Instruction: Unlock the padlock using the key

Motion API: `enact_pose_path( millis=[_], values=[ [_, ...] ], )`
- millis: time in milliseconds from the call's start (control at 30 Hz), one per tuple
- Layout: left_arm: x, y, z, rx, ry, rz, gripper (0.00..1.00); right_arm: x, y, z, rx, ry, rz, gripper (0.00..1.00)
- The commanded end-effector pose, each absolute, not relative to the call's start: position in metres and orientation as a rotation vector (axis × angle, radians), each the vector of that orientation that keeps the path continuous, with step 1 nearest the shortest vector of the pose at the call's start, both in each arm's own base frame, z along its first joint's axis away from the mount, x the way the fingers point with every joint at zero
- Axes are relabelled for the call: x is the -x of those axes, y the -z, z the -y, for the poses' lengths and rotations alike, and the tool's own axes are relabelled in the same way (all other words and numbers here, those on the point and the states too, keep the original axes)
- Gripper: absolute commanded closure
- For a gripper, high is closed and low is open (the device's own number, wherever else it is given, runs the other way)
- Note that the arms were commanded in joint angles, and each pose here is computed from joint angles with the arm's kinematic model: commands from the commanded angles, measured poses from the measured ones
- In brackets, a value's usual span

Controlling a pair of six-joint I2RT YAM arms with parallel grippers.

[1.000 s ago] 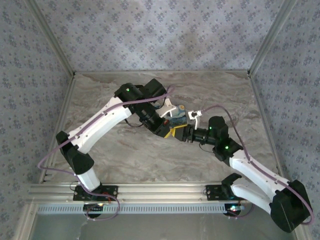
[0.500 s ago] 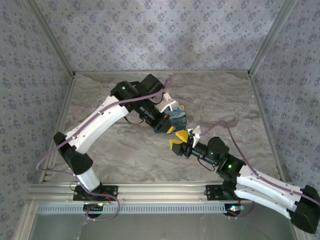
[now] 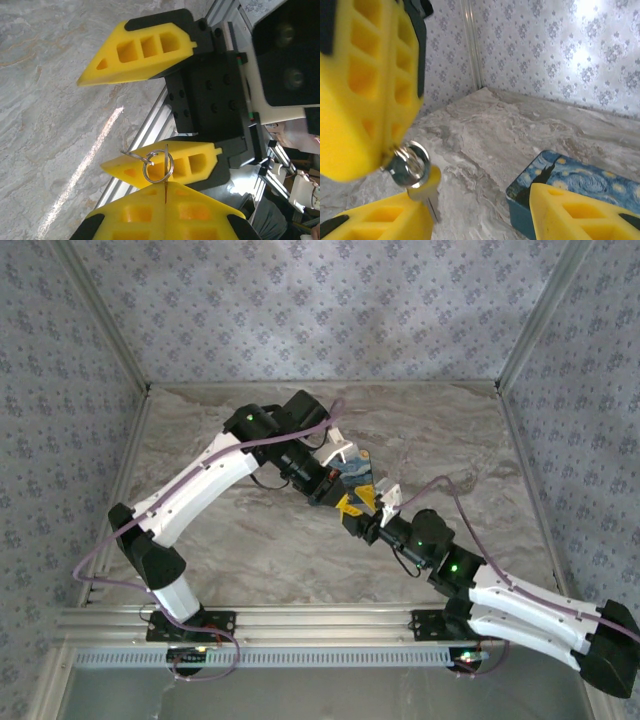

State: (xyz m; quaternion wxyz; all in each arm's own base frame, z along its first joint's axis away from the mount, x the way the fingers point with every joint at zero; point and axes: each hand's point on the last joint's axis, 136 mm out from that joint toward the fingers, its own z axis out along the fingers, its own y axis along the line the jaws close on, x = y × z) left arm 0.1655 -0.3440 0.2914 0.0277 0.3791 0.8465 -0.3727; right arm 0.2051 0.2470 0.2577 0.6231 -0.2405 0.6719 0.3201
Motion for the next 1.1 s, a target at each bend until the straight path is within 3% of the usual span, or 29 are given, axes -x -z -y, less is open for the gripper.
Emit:
enact_pose_path(
  millis=[0,100,300,500,567,700,833,967,1067],
  values=[
    [-0.157,-0.309,0.342,-1.184,1.212,-2.549,1.00,-0.206,-0.286,-0.247,0.533,-0.726,-1.469,0.47],
    [-0.156,-0.308,0.342,-1.183,1.220,-2.547,1.00,-0.207,-0.288,-0.247,0.537,-0.719,-1.468,0.55],
    [-0.156,-0.308,0.341,-1.181,1.214,-2.548,1.00,-0.210,-0.286,-0.243,0.529,-0.686,-1.489,0.88],
    [-0.156,-0.305,0.337,-1.170,1.200,-2.558,1.00,-0.214,-0.293,-0.220,0.423,-0.638,-1.476,0.97],
    [-0.158,-0.303,0.335,-1.163,1.181,-2.564,1.00,-0.213,-0.291,-0.214,0.405,-0.643,-1.476,0.95],
    [-0.163,-0.300,0.330,-1.151,1.115,-2.576,1.00,-0.215,-0.272,-0.203,0.358,-0.629,-1.577,0.68],
    [-0.166,-0.294,0.326,-1.155,1.052,-2.609,1.00,-0.210,-0.254,-0.190,0.324,-0.642,-1.634,0.65],
    [-0.165,-0.287,0.326,-1.183,1.009,-2.633,1.00,-0.199,-0.249,-0.189,0.320,-0.747,-1.682,0.48],
    [-0.162,-0.286,0.327,-1.215,1.000,-2.637,1.00,-0.189,-0.265,-0.199,0.382,-0.872,-1.674,0.45]
  ],
)
